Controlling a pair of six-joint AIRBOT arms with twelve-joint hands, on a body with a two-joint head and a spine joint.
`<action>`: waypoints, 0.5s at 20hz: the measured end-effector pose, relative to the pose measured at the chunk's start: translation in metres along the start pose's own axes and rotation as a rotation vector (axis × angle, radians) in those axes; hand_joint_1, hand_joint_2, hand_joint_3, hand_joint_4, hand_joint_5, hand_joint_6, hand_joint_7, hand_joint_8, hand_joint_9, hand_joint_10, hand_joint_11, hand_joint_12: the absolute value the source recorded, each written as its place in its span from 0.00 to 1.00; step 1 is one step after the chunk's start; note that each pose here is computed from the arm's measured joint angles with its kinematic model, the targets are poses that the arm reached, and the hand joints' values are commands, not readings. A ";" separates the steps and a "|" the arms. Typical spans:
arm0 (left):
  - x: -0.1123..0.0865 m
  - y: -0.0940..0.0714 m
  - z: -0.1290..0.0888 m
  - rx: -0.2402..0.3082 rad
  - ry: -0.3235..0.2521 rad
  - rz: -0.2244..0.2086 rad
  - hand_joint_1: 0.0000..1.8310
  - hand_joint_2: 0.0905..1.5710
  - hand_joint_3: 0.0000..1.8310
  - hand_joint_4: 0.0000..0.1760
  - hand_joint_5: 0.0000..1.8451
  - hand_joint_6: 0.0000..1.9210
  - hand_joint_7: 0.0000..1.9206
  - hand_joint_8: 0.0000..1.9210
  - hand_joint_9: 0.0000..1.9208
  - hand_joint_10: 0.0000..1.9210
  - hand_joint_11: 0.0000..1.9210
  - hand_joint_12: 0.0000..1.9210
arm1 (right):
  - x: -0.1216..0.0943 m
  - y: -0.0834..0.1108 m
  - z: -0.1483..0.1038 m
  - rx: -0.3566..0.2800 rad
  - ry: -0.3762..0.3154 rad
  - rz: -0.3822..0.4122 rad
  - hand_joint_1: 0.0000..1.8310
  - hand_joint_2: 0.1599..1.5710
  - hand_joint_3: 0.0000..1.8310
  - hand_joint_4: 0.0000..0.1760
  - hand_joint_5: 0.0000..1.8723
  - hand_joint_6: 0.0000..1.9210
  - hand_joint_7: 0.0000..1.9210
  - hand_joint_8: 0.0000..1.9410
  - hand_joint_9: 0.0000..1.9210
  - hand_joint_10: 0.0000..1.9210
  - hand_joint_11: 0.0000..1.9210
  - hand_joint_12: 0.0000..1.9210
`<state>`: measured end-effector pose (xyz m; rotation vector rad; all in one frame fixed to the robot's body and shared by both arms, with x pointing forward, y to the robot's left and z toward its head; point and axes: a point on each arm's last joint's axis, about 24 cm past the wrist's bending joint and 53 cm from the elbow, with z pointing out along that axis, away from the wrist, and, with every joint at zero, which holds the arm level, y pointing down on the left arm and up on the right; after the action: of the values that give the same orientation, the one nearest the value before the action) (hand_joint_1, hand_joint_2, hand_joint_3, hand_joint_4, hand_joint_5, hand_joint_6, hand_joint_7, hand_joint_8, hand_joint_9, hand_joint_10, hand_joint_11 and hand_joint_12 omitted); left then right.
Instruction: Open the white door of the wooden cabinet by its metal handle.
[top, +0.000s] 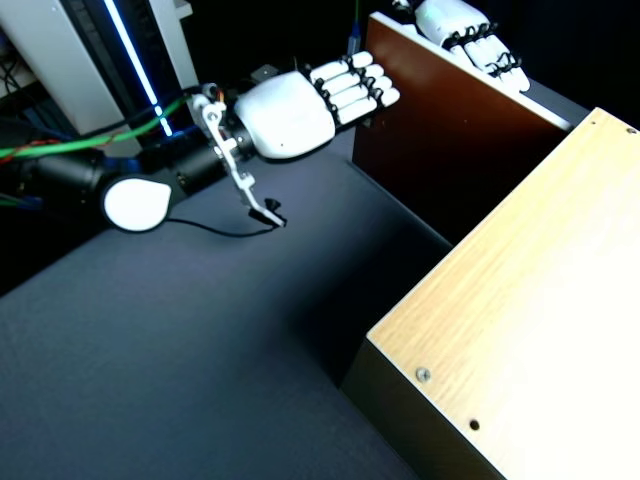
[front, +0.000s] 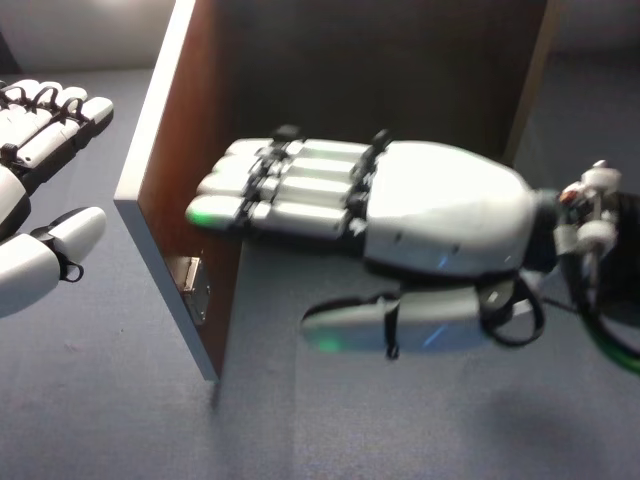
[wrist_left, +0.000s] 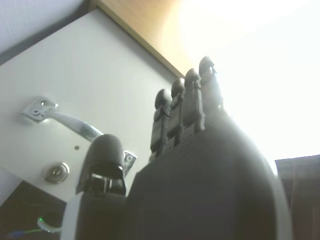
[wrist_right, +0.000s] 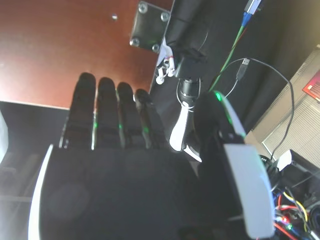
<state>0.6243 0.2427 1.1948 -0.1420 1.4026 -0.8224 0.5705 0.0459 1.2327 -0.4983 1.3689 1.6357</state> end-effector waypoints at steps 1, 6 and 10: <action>0.000 0.000 0.000 0.000 0.002 -0.001 0.00 1.00 0.20 0.00 0.04 0.01 0.04 0.01 0.05 0.02 0.00 0.51 | -0.007 -0.004 -0.004 0.015 -0.015 0.001 0.01 0.97 0.00 0.00 0.00 0.00 0.00 0.00 0.00 0.00 0.00 0.00; 0.001 -0.003 -0.001 0.007 -0.001 -0.008 0.00 0.98 0.02 0.00 0.07 0.00 0.04 0.00 0.02 0.00 0.02 0.02 | -0.033 -0.034 -0.042 0.140 -0.083 0.010 0.00 0.93 0.00 0.00 0.00 0.00 0.00 0.00 0.00 0.00 0.00 0.00; 0.003 -0.011 -0.004 0.028 -0.003 -0.026 0.00 1.00 0.03 0.00 0.05 0.00 0.03 0.00 0.02 0.00 0.00 0.09 | -0.061 -0.049 -0.083 0.242 -0.176 -0.010 0.00 0.94 0.00 0.00 0.01 0.00 0.00 0.00 0.00 0.00 0.00 0.00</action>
<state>0.6158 0.2348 1.1975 -0.1400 1.3884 -0.8630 0.6216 -0.0559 1.2279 -0.2138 1.4050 1.4449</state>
